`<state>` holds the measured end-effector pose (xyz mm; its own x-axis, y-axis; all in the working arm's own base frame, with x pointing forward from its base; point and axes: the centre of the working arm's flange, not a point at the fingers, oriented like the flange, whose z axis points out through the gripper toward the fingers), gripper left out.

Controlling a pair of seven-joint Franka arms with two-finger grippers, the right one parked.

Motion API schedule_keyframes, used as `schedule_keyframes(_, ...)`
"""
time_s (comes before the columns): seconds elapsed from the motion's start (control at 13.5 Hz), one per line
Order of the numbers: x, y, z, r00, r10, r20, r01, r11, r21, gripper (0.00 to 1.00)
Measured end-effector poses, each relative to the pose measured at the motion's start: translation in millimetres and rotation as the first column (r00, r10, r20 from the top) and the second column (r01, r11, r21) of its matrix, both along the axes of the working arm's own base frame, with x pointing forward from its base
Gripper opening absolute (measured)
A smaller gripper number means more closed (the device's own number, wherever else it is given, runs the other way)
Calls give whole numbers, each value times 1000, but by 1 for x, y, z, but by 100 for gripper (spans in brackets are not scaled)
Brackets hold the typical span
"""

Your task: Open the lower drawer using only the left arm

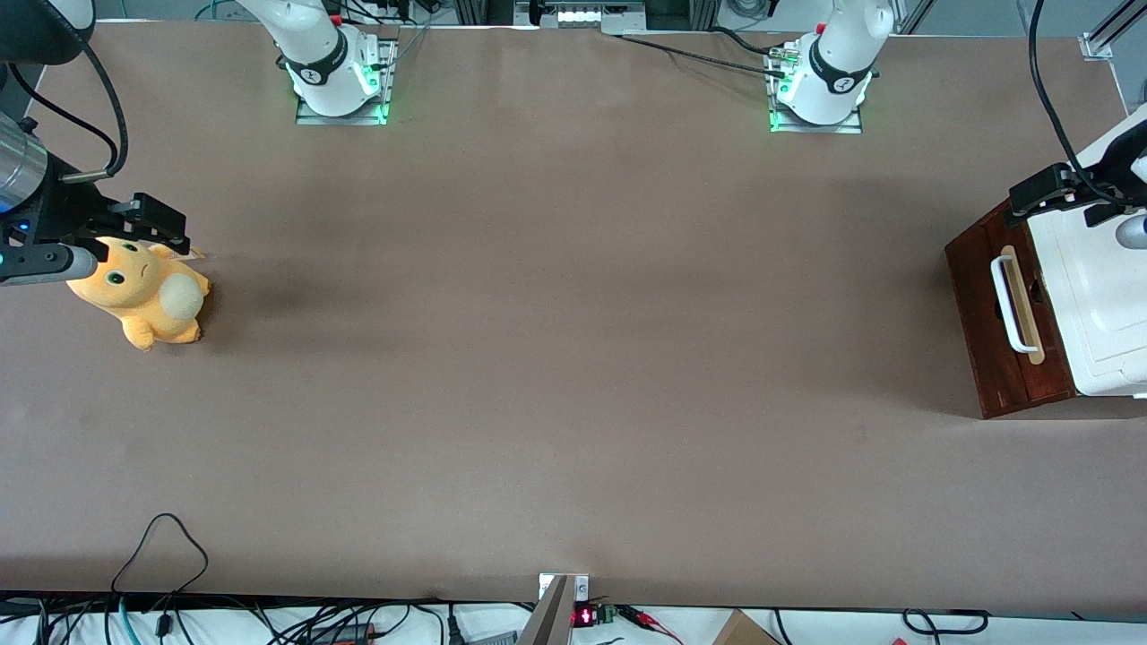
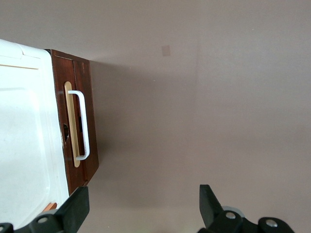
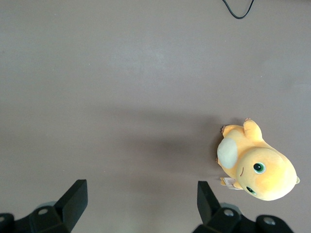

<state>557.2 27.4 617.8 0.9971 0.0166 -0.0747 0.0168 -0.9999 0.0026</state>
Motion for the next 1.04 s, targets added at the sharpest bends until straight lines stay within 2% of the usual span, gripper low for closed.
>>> schedule_keyframes(0.22,-1,-1,-1,1000,-1,-12,1,1000,1,100)
schedule_keyframes(0.52,-1,-3,-2,1000,-12,-18,12,999,30,100)
schedule_keyframes(1.04,4,-4,-13,999,-29,-45,31,999,27,100)
